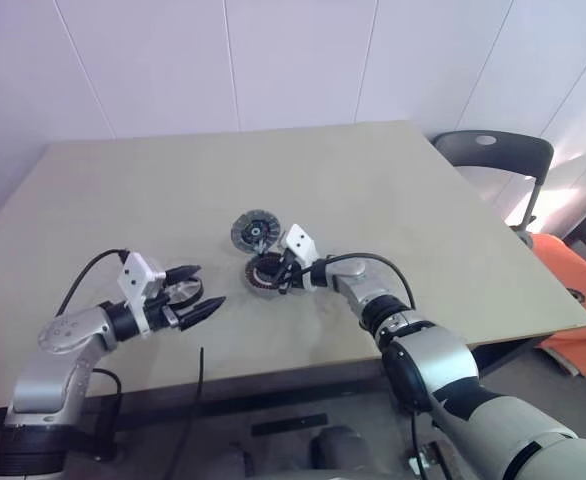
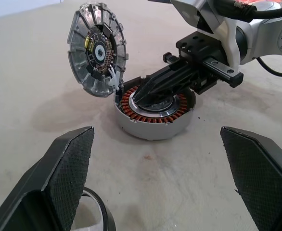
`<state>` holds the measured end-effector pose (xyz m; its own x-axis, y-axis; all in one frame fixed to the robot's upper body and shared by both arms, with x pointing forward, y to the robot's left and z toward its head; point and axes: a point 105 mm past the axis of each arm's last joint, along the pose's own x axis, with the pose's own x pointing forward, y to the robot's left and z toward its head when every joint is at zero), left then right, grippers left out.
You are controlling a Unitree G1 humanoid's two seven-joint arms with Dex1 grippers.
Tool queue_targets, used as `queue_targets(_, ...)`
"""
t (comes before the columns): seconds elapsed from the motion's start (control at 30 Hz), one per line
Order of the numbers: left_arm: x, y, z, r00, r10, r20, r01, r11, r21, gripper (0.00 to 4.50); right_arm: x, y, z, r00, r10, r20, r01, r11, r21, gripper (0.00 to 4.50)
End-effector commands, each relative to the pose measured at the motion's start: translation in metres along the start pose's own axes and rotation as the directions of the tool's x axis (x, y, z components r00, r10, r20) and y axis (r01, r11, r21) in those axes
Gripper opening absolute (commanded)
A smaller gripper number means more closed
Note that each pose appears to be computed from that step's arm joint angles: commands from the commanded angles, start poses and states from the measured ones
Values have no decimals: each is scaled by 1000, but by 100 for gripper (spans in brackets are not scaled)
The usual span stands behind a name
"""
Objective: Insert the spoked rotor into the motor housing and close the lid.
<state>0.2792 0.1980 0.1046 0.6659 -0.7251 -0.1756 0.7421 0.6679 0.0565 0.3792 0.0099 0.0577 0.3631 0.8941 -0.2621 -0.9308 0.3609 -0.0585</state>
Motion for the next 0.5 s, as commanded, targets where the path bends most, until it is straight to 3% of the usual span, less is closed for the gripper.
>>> queue_targets(0.03,2,-3,11,1000,-9,29,8,999,38,450,4,-1,4,1000,-30,2,30,997,-65,1)
queue_targets(0.37,2,-4,13,999,-10,33,9,999,40,450,-3,-2,-32,988,-89,-124,91,996,12,1)
queue_targets(0.5,2,-4,13,999,-10,31,9,999,41,450,-3,1,-31,991,-70,-114,73,997,15,1)
